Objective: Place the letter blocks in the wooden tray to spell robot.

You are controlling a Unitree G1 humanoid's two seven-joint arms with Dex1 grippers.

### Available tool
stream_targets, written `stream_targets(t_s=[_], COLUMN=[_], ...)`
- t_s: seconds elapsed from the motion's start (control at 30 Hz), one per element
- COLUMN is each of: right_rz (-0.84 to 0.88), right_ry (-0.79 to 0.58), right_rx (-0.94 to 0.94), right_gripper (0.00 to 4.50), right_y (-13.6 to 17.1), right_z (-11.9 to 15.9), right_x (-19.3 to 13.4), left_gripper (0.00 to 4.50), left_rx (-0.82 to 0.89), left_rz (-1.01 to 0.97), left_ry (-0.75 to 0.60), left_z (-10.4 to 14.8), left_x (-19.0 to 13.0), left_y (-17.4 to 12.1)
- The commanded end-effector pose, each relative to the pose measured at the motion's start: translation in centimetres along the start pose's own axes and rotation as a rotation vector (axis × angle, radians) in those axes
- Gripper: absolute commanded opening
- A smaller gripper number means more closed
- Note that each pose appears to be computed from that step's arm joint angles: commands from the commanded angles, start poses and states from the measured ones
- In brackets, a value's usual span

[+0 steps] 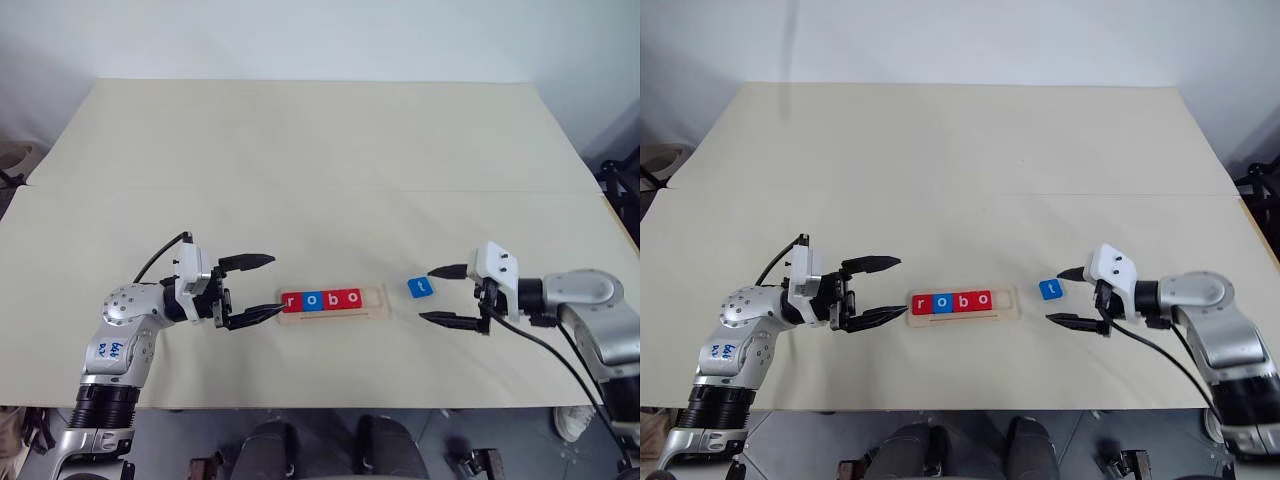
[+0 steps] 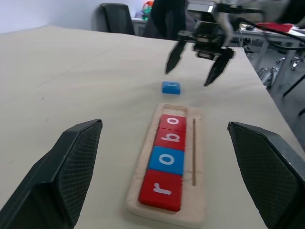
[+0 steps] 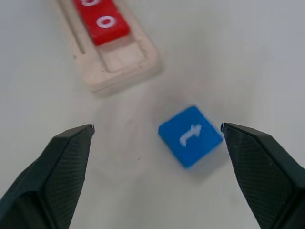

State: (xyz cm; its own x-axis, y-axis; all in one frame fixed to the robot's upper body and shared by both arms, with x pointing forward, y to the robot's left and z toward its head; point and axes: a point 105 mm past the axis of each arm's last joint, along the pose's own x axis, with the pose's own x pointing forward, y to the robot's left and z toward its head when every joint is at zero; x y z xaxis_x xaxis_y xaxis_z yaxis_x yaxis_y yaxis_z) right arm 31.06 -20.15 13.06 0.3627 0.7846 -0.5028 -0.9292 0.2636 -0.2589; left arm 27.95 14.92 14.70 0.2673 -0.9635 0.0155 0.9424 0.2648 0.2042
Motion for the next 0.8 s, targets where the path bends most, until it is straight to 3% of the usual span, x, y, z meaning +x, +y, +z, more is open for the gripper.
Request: stream_targets(t_s=[0.03, 0.27, 0.4, 0.57, 0.8], right_rz=[0.043, 0.133, 0.166, 0.177, 0.24], right_ry=[0.023, 0.079, 0.064, 0.039, -0.049], right_rx=[-0.07, -0.072, -0.063, -0.088, -0.097], right_gripper=[4.45, 4.45, 3.29, 1.53, 1.46], right_y=[-1.4, -3.0, -2.9, -2.8, -1.0], right_z=[-0.3, -1.4, -1.4, -0.8, 2.7], right_x=[-0.1, 0.8, 1.2, 1.3, 2.4], left_gripper=[4.5, 4.5, 4.5, 4.5, 4.5], left_rx=[0.052, 0.057, 0.051, 0.047, 0.044], left_rz=[-0.041, -0.094, -0.076, -0.047, -0.013], left_ry=[-0.002, 0.033, 0.034, 0.031, 0.027], left_z=[1.1, 1.2, 1.3, 1.1, 0.8], left_x=[-0.2, -0.4, -0.6, -0.7, -0.8], left_y=[-0.8, -2.1, -2.2, -2.1, -1.8])
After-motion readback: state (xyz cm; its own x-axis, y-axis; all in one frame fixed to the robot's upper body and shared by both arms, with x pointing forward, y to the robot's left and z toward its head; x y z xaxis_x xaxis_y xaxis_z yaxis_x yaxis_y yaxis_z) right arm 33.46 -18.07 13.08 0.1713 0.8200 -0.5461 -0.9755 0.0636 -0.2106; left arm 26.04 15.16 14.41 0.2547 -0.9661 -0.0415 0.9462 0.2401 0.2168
